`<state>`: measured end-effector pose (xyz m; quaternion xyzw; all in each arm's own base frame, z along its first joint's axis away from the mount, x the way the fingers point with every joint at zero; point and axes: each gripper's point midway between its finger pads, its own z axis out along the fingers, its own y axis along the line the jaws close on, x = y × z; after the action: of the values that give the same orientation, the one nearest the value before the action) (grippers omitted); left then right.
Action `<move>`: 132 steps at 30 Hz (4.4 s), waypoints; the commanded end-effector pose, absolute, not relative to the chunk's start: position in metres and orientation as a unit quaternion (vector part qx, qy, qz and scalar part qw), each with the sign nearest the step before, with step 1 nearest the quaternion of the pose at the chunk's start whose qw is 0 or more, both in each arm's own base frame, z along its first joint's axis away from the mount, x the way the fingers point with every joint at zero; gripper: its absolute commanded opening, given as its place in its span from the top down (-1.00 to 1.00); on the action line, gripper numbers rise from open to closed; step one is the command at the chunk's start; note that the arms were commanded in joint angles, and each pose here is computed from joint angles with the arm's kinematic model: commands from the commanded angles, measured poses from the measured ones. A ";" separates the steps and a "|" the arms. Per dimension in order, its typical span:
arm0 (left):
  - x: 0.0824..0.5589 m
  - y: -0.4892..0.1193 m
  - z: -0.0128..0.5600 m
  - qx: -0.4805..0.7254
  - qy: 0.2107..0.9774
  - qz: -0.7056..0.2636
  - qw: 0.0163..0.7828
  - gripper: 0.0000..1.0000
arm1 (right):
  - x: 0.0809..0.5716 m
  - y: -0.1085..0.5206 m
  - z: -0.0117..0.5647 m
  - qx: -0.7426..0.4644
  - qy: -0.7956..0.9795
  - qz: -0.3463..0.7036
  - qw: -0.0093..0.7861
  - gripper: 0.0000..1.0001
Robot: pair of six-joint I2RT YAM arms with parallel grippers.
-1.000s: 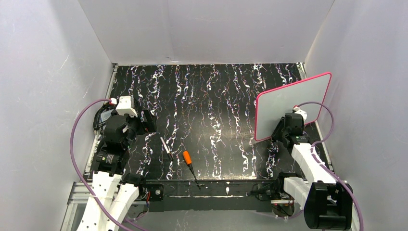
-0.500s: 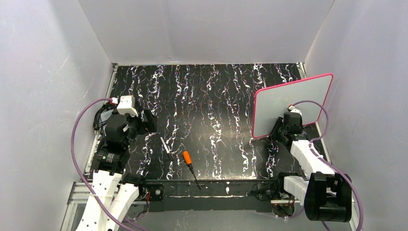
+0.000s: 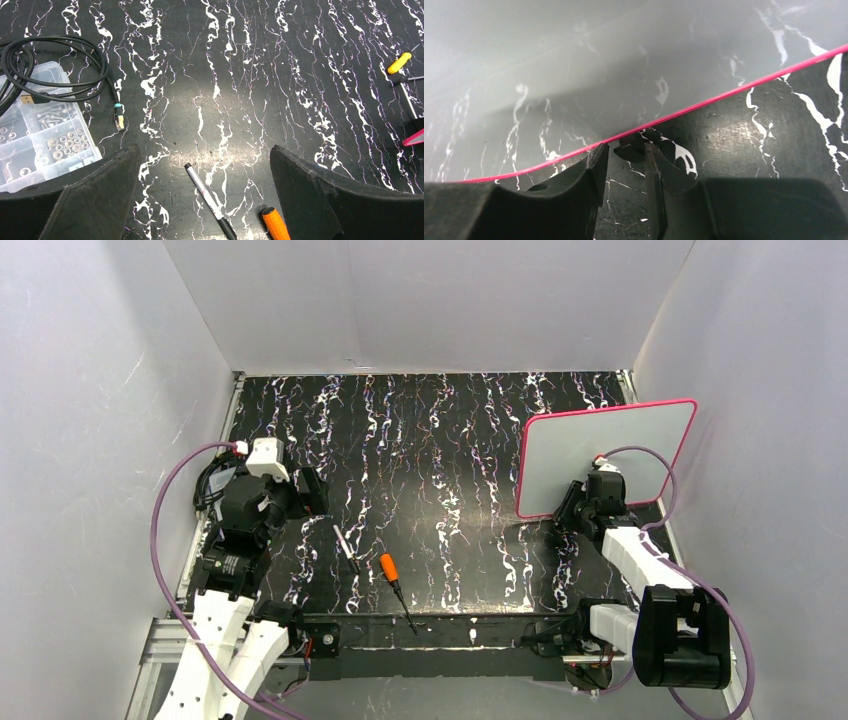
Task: Write a sentence on the whiteboard
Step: Move the whiteboard to the center of the board.
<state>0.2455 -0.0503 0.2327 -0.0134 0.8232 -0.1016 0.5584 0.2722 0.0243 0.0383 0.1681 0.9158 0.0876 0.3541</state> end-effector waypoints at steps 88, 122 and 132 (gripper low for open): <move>0.249 -0.059 0.225 0.003 0.835 -0.115 0.537 -0.99 | 0.289 0.055 0.044 0.144 0.905 0.114 0.385 0.30; 0.247 -0.060 0.226 0.004 0.834 -0.117 0.539 -0.99 | 0.290 0.104 0.035 0.147 0.889 0.100 0.422 0.86; 0.246 -0.061 0.227 0.004 0.833 -0.119 0.540 -0.99 | 0.281 0.131 0.033 0.135 0.886 0.119 0.427 0.97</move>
<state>0.2487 -0.0583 0.2224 -0.0022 0.8358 -0.1143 0.5371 0.2846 0.1047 0.0313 0.1321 0.8918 0.0703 0.4269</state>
